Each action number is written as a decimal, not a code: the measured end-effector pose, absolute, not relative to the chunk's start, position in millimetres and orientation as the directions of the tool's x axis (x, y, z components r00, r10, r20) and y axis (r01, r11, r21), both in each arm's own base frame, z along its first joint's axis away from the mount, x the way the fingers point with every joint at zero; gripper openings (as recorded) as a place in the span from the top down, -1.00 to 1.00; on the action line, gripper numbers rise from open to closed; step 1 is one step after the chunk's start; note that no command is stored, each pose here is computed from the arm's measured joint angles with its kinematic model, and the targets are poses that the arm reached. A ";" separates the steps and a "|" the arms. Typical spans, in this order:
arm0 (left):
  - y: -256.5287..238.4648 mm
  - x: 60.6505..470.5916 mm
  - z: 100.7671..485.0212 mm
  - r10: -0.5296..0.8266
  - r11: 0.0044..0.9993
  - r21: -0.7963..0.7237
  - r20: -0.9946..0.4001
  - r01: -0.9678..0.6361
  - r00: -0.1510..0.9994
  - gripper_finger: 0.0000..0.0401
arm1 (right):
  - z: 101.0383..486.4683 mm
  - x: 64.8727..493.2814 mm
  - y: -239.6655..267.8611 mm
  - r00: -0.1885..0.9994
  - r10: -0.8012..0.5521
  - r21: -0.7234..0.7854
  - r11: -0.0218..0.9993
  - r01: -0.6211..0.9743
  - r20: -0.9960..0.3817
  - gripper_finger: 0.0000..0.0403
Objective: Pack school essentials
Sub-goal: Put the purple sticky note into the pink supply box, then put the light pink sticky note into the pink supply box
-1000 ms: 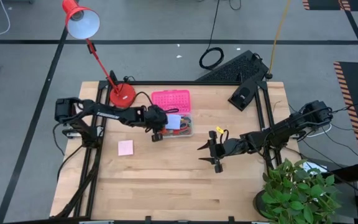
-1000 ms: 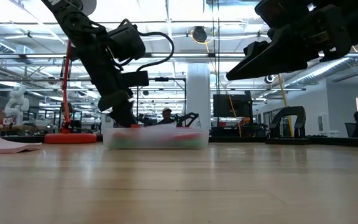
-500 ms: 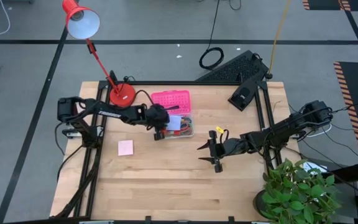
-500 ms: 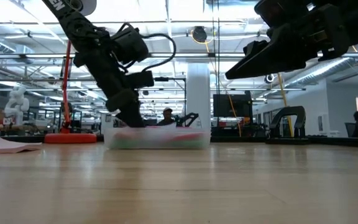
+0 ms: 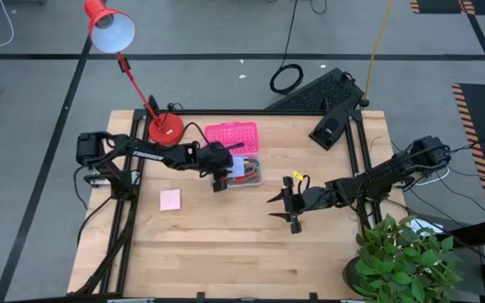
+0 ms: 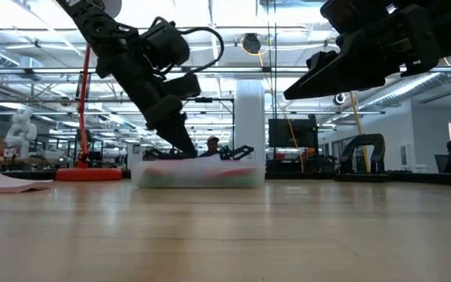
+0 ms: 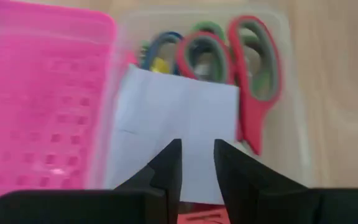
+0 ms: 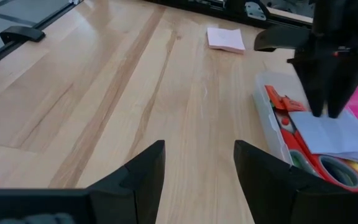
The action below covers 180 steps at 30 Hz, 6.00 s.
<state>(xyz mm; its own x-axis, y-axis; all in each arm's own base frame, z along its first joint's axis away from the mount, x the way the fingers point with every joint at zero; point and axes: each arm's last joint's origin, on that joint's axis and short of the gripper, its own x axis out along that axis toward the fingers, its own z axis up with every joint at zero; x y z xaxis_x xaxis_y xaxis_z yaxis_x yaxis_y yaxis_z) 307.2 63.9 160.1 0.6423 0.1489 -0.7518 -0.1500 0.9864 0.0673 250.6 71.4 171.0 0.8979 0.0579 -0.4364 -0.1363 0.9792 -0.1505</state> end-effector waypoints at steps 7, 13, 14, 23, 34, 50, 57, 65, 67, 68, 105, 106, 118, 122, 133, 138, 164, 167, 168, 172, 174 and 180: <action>70.6 311.3 169.8 0.189 0.980 0.104 -0.758 -0.171 0.624 0.25 | 171.0 250.7 71.3 0.898 0.057 -0.151 0.979 -0.136 -0.436 0.08; 91.5 305.3 169.5 0.219 0.973 0.129 -0.764 -0.189 0.607 -0.13 | 171.0 250.6 71.3 0.898 0.058 -0.151 0.979 -0.136 -0.436 0.08; 94.8 304.2 169.4 0.212 0.975 0.120 -0.765 -0.189 0.609 -0.16 | 171.0 250.7 71.3 0.898 0.057 -0.151 0.979 -0.136 -0.436 0.08; 107.5 299.9 165.5 0.069 0.996 0.018 -0.769 -0.086 0.636 -0.06 | 171.0 250.6 71.3 0.898 0.058 -0.151 0.979 -0.136 -0.436 0.08; 106.3 299.2 164.6 0.065 0.998 0.041 -0.777 -0.052 0.626 0.53 | 171.0 250.7 71.4 0.898 0.058 -0.151 0.979 -0.136 -0.436 0.08; 88.7 291.5 196.2 0.076 0.994 0.004 -0.744 -0.109 0.663 0.94 | 171.1 250.7 71.4 0.898 0.058 -0.148 0.980 -0.135 -0.435 0.08; 29.6 262.8 221.6 0.067 0.994 0.001 -0.813 -0.113 0.578 0.79 | 169.4 249.8 71.2 0.889 0.057 -0.147 0.980 -0.138 -0.454 0.08; -35.5 220.6 200.1 0.114 0.970 0.028 -0.928 -0.240 0.354 0.55 | 171.0 250.7 71.5 0.898 0.061 -0.123 0.984 -0.127 -0.437 0.08; -44.5 207.4 193.6 0.133 0.959 0.049 -0.947 -0.279 0.291 0.51 | 173.5 251.8 71.8 0.908 0.065 -0.113 0.986 -0.122 -0.414 0.08; -49.1 203.3 191.0 0.139 0.953 0.051 -0.950 -0.297 0.280 0.50 | 174.0 252.1 71.9 0.911 0.065 -0.108 0.987 -0.119 -0.408 0.08; -73.3 140.0 159.7 0.145 0.788 0.030 -0.980 -0.615 0.137 0.09 | 186.3 257.6 67.9 0.960 0.011 -0.136 0.989 -0.050 -0.279 0.08; -74.3 140.0 158.4 0.135 0.798 0.035 -0.983 -0.602 0.122 0.06 | 186.2 257.5 68.0 0.960 0.011 -0.136 0.989 -0.051 -0.279 0.08; -85.3 146.4 135.7 0.137 0.848 0.128 -0.990 -0.514 -0.021 0.00 | 185.8 257.4 68.2 0.959 0.014 -0.137 0.989 -0.054 -0.283 0.08; -87.5 151.1 131.6 0.133 0.895 0.118 -0.991 -0.430 0.005 0.00 | 185.9 257.4 68.2 0.959 0.014 -0.137 0.989 -0.054 -0.283 0.08; -95.9 168.9 158.9 0.193 0.954 0.166 -0.977 -0.251 0.085 0.00 | 187.6 257.9 68.2 0.964 0.015 -0.133 0.990 -0.052 -0.265 0.08; -86.3 175.7 166.9 0.256 0.931 0.218 -0.962 -0.292 0.098 0.00 | 187.0 257.7 68.2 0.963 0.015 -0.134 0.990 -0.053 -0.271 0.08; -61.2 218.6 151.2 -0.051 0.834 -0.314 -0.862 -0.453 0.504 0.98 | 165.4 280.4 74.9 0.956 0.013 -0.141 0.988 -0.056 -0.292 0.08; -63.8 219.7 158.1 -0.068 0.871 -0.319 -0.831 -0.374 0.551 0.95 | 158.4 309.2 83.4 0.950 0.012 -0.147 0.987 -0.061 -0.312 0.08; -65.5 219.0 159.1 -0.073 0.888 -0.308 -0.828 -0.342 0.556 0.92 | 155.6 318.6 86.2 0.945 0.012 -0.150 0.987 -0.065 -0.326 0.08; -77.0 213.0 156.7 -0.087 0.957 -0.219 -0.843 -0.191 0.531 0.83 | 145.7 358.7 98.3 0.905 0.058 -0.153 0.979 -0.134 -0.422 0.08; -85.5 213.0 155.4 -0.102 0.975 -0.192 -0.838 -0.115 0.536 0.76 | 140.8 374.4 102.7 0.874 0.067 -0.153 0.975 -0.159 -0.482 0.08; -102.1 210.7 144.9 -0.008 0.998 -0.038 -0.833 -0.043 0.553 0.51 | 137.1 403.6 111.3 0.845 0.060 -0.206 0.958 -0.197 -0.532 0.08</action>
